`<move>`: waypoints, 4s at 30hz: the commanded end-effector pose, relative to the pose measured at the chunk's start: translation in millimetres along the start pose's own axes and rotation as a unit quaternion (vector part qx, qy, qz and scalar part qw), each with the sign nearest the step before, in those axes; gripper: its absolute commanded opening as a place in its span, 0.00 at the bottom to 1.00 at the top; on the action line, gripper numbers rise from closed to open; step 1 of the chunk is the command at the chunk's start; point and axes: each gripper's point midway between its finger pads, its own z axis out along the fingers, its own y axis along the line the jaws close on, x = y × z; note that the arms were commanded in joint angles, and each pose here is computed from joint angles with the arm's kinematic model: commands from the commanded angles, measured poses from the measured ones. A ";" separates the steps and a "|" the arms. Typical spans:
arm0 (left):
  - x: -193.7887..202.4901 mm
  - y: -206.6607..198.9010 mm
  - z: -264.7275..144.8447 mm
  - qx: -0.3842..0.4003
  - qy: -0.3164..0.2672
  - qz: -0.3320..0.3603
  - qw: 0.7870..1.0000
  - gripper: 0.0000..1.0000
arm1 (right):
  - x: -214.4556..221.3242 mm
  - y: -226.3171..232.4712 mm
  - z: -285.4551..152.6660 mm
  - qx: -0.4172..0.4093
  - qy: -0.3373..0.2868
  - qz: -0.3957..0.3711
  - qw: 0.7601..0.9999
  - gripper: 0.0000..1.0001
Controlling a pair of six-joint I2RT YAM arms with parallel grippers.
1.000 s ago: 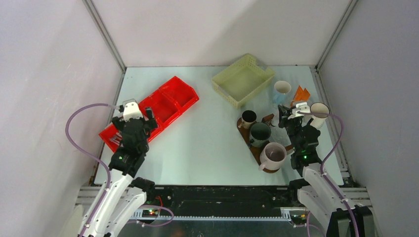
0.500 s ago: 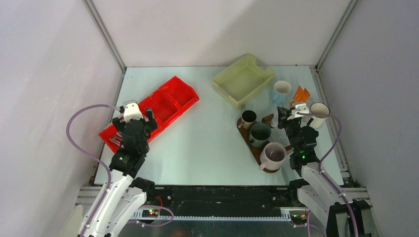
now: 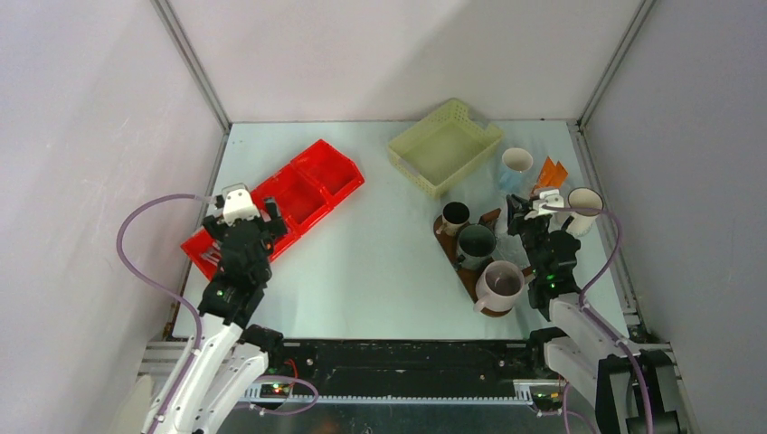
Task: Prepare toiletry sets of a toothbrush and toothpaste on the tray
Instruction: Place the toothpaste in the toothpaste holder, then pick up the toothpaste from the storage box.
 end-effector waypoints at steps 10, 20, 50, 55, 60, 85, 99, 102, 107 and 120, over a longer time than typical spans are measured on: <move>-6.7 -0.5 -0.1 0.000 -0.006 -0.023 1.000 1.00 | -46.8 0.5 -3.7 0.000 -0.069 0.001 0.998 0.37; 7.4 3.8 3.6 -0.069 0.094 -0.051 0.992 1.00 | -120.5 -5.5 -21.0 0.036 -0.149 0.051 0.987 0.67; 119.3 -1.1 49.9 -0.198 0.314 -0.073 0.926 0.65 | -160.0 -12.3 -51.8 0.078 -0.196 0.106 0.972 0.86; 132.5 1.1 51.9 -0.209 0.327 -0.076 0.918 0.62 | -159.9 -11.7 -51.8 0.077 -0.195 0.106 0.972 0.86; 144.3 -0.1 53.6 -0.209 0.343 -0.078 0.912 0.62 | -159.9 -11.8 -52.2 0.078 -0.195 0.103 0.972 0.86; 148.0 2.5 70.9 -0.227 0.334 -0.167 0.899 0.57 | -159.1 -7.5 -50.9 0.069 -0.193 0.098 0.974 0.88; 177.2 5.0 77.9 -0.248 0.362 -0.170 0.883 0.41 | -157.4 -6.1 -49.6 0.066 -0.189 0.097 0.975 0.88; 176.1 5.2 77.3 -0.247 0.362 -0.171 0.882 0.36 | -158.0 -6.0 -49.7 0.065 -0.190 0.096 0.975 0.88; 160.6 5.3 75.0 -0.235 0.348 -0.176 0.890 0.22 | -158.3 -4.6 -49.7 0.062 -0.191 0.096 0.975 0.88; 80.5 -7.4 59.5 -0.142 0.267 -0.225 0.926 0.08 | -163.7 5.8 -51.6 0.044 -0.192 0.085 0.977 0.89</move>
